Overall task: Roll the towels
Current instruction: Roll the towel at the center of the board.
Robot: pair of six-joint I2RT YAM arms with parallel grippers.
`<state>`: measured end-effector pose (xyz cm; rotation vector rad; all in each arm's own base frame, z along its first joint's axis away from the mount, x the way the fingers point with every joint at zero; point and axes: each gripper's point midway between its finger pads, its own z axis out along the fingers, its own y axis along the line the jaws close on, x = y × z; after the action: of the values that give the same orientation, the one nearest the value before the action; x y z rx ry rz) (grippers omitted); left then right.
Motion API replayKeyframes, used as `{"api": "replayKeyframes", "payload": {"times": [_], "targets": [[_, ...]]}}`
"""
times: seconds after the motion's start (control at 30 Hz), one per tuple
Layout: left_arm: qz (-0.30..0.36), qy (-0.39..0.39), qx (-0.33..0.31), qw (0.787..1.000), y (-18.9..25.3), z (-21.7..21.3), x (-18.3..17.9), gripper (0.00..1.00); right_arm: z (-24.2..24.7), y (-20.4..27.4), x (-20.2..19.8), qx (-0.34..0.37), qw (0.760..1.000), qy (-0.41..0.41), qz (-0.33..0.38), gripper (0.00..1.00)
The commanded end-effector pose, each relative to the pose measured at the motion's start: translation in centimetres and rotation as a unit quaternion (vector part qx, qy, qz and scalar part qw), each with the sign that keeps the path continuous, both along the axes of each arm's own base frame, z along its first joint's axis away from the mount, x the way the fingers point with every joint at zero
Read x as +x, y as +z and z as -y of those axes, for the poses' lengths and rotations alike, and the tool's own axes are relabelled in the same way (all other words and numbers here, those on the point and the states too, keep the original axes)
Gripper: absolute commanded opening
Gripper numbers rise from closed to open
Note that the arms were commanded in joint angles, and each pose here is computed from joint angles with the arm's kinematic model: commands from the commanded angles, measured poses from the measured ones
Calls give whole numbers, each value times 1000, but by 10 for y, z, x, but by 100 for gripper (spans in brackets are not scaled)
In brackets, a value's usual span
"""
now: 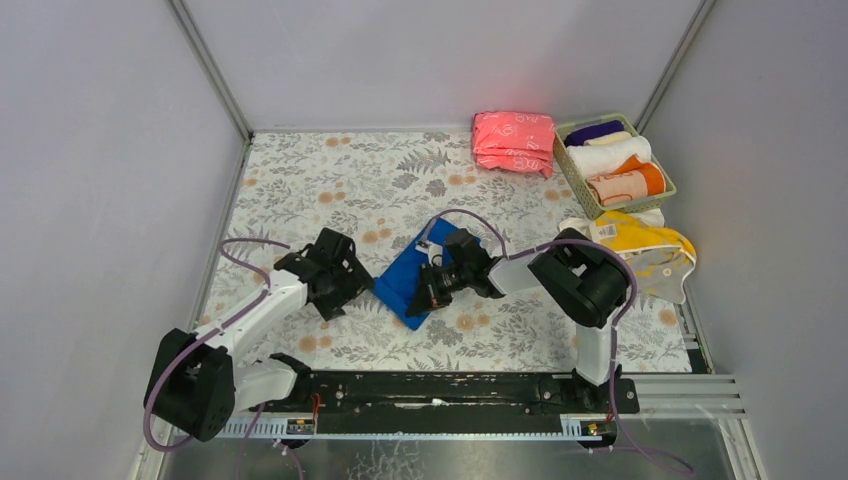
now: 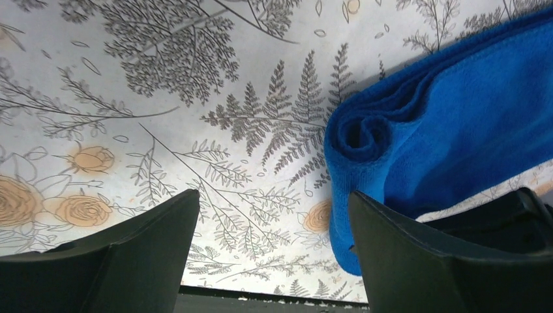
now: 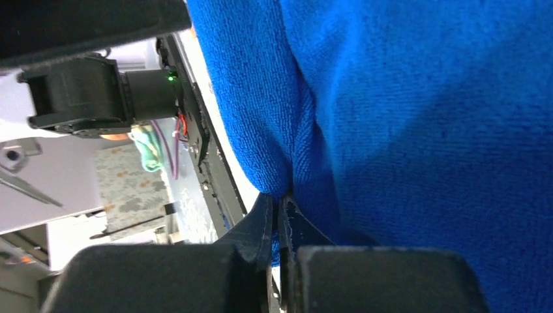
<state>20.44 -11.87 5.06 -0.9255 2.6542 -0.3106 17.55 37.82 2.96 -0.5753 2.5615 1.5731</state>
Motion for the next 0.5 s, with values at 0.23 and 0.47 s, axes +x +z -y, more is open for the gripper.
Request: {"api": "replayKeyframes", "payload": {"times": [0.23, 0.47], "targets": [[40, -16, -78, 996, 9, 33, 26, 85, 8, -4, 12, 35, 997, -23, -69, 0], [7, -12, -55, 998, -20, 30, 26, 82, 10, -5, 15, 29, 997, -28, -68, 1]]}}
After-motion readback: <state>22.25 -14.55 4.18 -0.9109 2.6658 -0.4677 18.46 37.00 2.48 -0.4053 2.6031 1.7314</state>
